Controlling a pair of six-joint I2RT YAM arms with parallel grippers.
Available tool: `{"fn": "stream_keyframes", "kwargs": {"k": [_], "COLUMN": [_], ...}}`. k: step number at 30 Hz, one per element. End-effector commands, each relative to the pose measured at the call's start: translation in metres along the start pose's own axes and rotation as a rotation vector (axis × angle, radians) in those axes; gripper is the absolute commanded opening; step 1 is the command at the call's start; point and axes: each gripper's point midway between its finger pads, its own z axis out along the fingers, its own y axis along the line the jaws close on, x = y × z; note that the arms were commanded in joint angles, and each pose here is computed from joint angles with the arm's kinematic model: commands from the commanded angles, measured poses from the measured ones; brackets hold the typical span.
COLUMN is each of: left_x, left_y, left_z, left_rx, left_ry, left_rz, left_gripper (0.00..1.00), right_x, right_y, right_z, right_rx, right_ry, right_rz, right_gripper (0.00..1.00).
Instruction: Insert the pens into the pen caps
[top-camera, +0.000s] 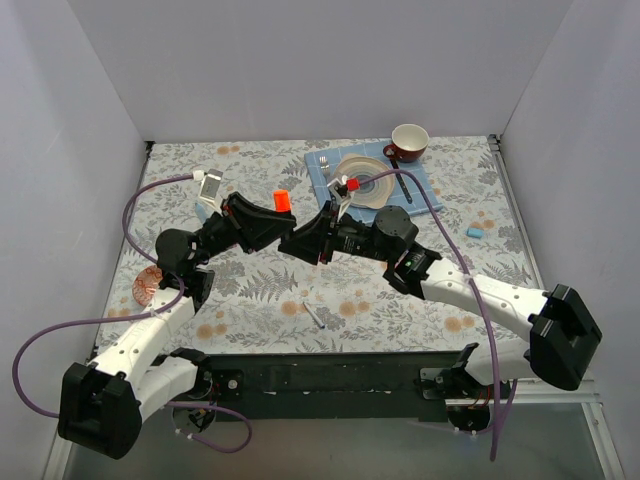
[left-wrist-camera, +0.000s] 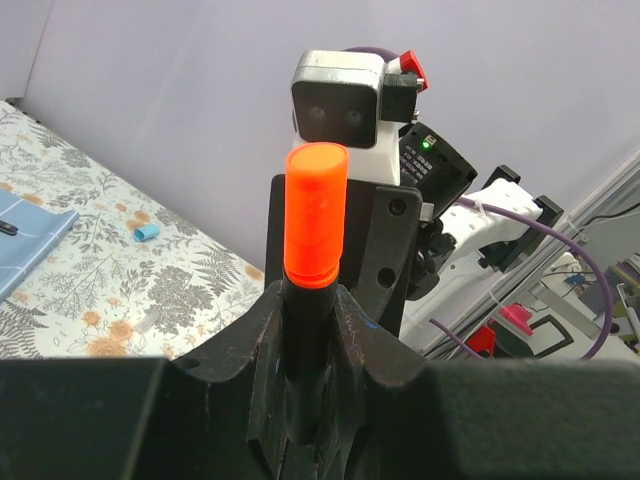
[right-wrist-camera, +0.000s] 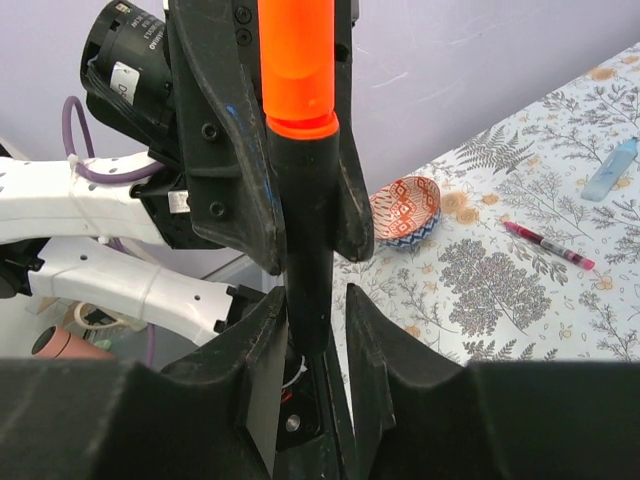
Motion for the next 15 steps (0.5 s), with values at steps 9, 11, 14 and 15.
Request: {"fn": "stream_keyframes", "kwargs": {"k": [9,11,14,15], "left_x": [0.0005,0.0005,-0.0002,-0.0026], "left_y": [-0.0015,-0.0013,0.0,-0.0009], "left_z": [-0.0024,-0.0018,-0.0005,0.0007], "left_rx": [0.013,0.016,0.006,0.005], "left_ry": [-0.02,-0.018,-0.01,-0.01], "left_rz": [0.003,-0.003,-0.008,0.001], "left_gripper": [0.0,0.0,0.08,0.13], "right_x": [-0.0407,-0.04,-0.0343,-0.0334], "right_y": [0.0222,0.0226,0.0236,0.0248], "right_z": [0.0142,0.0147,0.0137,0.0128], "right_rx": [-0.081,-0.085,-0.095,-0.1], "right_ry": [-0.102,-0.097,-0.079,-0.075], "right_rz": [-0.075,-0.075,-0.068,-0.067], "right_gripper": [0.23,0.05,0.01,0.01]}}
